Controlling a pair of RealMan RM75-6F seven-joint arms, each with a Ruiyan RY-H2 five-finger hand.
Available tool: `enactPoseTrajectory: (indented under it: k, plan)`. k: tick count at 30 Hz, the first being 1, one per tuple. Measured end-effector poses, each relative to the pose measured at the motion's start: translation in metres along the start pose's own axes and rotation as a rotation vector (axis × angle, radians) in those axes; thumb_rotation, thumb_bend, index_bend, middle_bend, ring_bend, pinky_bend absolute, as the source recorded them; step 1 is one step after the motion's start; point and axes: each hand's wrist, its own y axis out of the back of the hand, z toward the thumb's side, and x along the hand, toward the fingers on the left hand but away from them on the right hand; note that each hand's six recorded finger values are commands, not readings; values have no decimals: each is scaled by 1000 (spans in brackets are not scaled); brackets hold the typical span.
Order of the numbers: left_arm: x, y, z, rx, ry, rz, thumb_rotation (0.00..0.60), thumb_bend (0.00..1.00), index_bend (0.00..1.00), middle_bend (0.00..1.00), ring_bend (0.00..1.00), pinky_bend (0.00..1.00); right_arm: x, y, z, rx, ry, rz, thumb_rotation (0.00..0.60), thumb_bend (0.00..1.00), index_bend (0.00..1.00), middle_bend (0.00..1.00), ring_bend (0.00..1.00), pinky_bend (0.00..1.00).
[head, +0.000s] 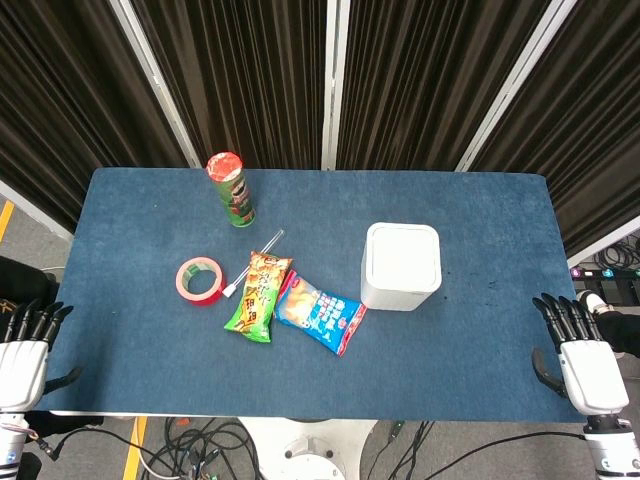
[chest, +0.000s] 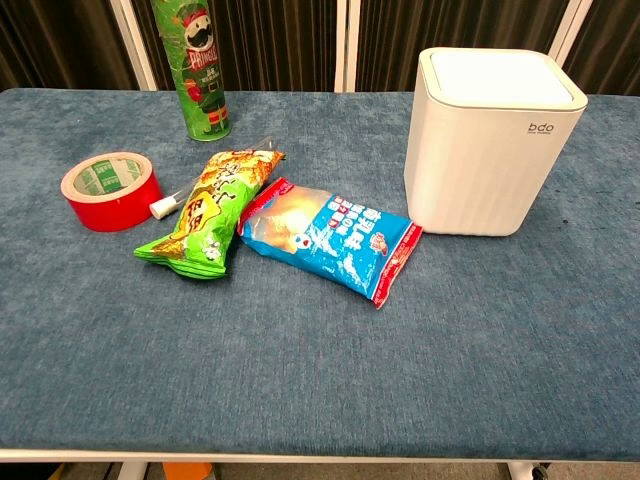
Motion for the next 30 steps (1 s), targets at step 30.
enactPoseTrajectory:
  k: [30]
  plan:
    - [3, 0, 2, -44, -20, -13, 600, 0, 165, 132, 12, 3, -119, -13, 115, 75, 376, 200, 600, 280, 122, 114, 0, 0]
